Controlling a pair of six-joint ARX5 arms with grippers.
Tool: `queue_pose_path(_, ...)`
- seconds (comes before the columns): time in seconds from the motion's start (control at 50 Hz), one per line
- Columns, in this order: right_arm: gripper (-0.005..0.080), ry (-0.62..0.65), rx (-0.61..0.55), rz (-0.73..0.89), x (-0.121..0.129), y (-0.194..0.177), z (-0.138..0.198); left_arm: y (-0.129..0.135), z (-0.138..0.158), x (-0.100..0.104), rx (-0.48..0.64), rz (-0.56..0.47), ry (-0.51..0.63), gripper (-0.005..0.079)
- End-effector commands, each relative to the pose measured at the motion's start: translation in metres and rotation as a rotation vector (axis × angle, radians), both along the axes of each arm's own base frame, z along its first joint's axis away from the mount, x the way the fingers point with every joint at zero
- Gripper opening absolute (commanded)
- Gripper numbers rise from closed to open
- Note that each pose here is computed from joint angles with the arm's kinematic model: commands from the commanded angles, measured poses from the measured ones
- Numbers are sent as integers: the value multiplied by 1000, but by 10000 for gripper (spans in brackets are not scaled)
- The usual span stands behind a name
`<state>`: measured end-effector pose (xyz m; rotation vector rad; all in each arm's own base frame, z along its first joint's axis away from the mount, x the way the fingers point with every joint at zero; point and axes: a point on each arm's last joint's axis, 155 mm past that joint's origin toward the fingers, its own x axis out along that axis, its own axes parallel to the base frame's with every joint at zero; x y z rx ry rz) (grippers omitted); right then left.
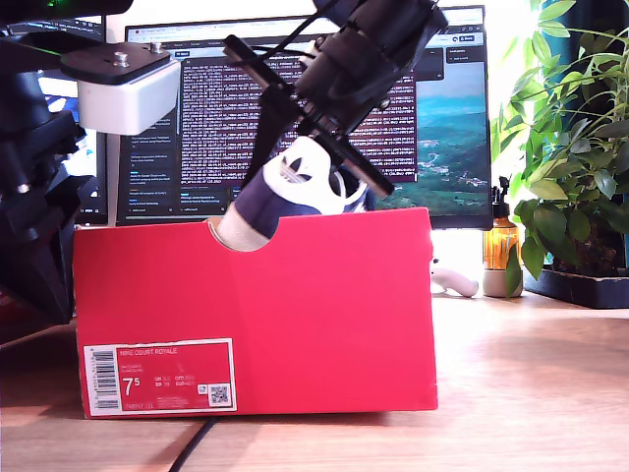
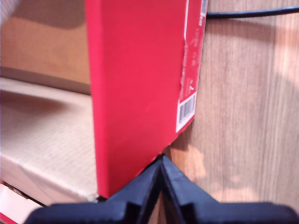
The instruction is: Pack the blue shoes by picking the first shoe and placing it inside the red shoebox, left side, then picking and rotating the second shoe and placing it in the shoebox
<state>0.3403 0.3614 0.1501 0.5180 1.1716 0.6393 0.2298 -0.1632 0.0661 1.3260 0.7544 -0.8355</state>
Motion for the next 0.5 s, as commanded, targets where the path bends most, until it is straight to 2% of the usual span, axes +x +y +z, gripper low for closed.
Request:
queue_pose_path(0.0,-13,-23,40,44,-6,22,12,1,-6,-1,6,4,6,-19)
queue_pose_path(0.26,-13,-5,33,91,-25,39,5,0,-5,0,3,3,3,-19)
queue_pose_path(0.48,-13,10,11,93,-25,43,-10,0,-5,0,1,4,2,-19)
